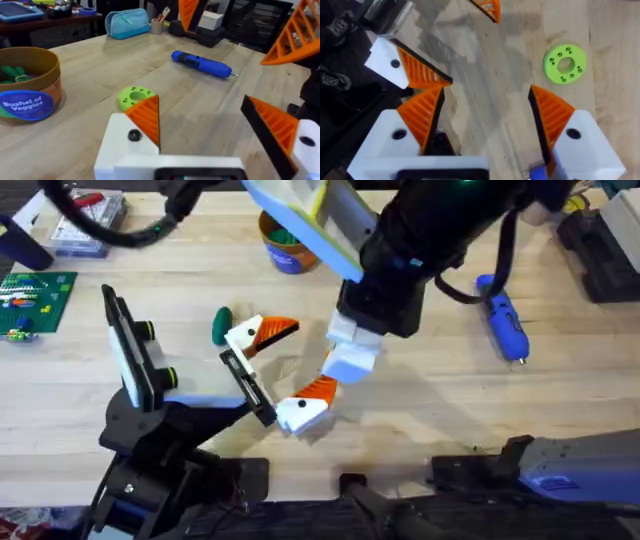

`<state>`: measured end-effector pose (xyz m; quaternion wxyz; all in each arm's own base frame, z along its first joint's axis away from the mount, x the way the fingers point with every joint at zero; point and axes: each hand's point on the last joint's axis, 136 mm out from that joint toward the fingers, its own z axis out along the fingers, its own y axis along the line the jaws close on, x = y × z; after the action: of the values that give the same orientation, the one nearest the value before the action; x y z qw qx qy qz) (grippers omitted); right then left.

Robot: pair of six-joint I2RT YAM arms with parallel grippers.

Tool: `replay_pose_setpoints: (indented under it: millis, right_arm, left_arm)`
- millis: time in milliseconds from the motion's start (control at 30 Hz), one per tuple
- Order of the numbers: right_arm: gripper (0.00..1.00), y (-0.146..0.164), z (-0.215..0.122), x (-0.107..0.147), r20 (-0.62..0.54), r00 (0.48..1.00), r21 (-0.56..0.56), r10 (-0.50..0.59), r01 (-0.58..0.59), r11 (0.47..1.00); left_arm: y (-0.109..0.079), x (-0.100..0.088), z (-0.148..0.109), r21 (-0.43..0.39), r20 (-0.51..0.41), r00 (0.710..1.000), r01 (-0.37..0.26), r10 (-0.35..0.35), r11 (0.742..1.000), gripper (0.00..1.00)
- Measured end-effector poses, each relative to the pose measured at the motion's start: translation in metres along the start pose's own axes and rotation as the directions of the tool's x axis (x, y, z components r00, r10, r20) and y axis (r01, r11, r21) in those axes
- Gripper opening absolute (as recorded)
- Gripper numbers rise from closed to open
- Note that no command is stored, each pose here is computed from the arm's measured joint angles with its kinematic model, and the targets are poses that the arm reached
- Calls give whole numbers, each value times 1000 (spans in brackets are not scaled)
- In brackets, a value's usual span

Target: Pick up the gripper from the table and insert it into the empty holder that is missing its gripper. Then pick up a screw, insert it into the mounting hole, and use the screwdriver to tighten it. Finally, clean up the table by picking up the vegetable and placing it into the bucket.

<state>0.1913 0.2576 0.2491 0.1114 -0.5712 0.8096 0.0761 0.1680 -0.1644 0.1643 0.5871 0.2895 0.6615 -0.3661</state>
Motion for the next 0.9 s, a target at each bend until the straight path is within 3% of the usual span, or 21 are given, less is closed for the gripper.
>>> replay_pose_setpoints:
  millis: [467,900]
  right_arm:
    - [996,-37,4,20,-27,991,24,129,-128,991]
    - [996,-32,14,28,-59,990,-8,131,-131,991]
  left_arm:
    - [0,0,0,0,0,1000,0,0,1000,990]
    - [0,0,0,0,0,1000,0,0,1000,990]
